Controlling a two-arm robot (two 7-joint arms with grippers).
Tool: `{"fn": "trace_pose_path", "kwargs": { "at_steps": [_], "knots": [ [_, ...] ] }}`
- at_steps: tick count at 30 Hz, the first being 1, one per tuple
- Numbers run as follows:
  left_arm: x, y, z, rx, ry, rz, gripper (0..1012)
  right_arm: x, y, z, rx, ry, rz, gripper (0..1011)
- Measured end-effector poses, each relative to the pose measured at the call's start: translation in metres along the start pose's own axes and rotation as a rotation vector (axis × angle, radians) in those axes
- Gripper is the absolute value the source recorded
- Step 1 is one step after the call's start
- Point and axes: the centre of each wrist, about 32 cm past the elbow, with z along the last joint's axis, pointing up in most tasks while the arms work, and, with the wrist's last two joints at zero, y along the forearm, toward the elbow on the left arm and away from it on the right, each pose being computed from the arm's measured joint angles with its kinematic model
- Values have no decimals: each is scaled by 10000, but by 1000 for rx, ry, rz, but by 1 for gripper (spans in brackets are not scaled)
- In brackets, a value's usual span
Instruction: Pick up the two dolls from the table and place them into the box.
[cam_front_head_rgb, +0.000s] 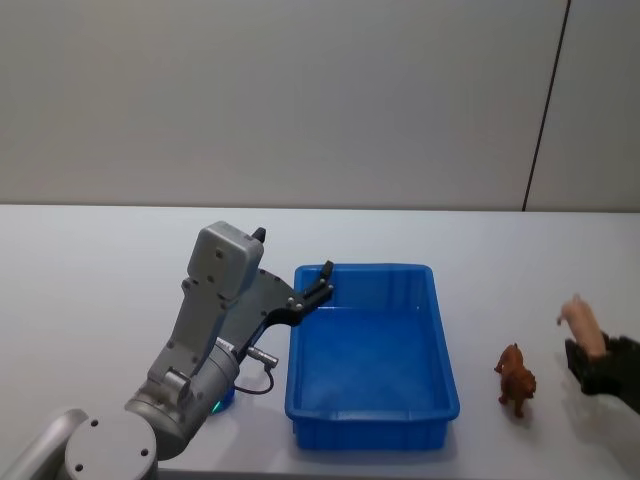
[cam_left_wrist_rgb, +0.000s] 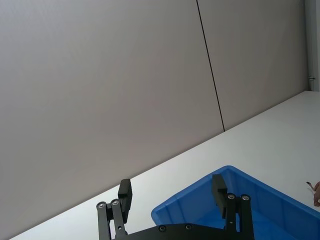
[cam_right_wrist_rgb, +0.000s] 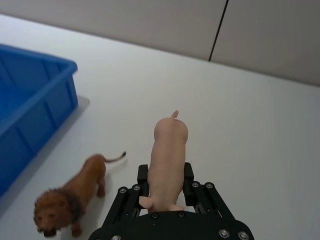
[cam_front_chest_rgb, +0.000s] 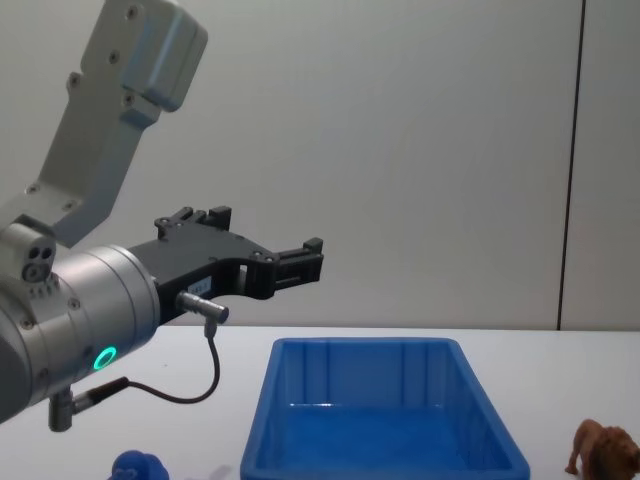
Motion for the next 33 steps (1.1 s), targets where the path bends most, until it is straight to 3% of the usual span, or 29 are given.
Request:
{"fn": "trace_pose_path", "kwargs": {
  "at_steps": [6, 9, 18, 27, 33],
  "knots": [
    [0, 0, 0, 0, 0, 0, 1003, -21, 27, 143, 73, -9, 19, 362],
    [0, 0, 0, 0, 0, 0, 1003, -51, 64, 267, 122, -16, 51, 362],
    [0, 0, 0, 0, 0, 0, 1003, -167, 175, 529, 196, -36, 154, 362],
    [0, 0, 0, 0, 0, 0, 1003, -342, 309, 715, 214, -61, 273, 362],
    [0, 0, 0, 0, 0, 0, 1003, -514, 420, 802, 188, -79, 362, 362]
  ]
}}
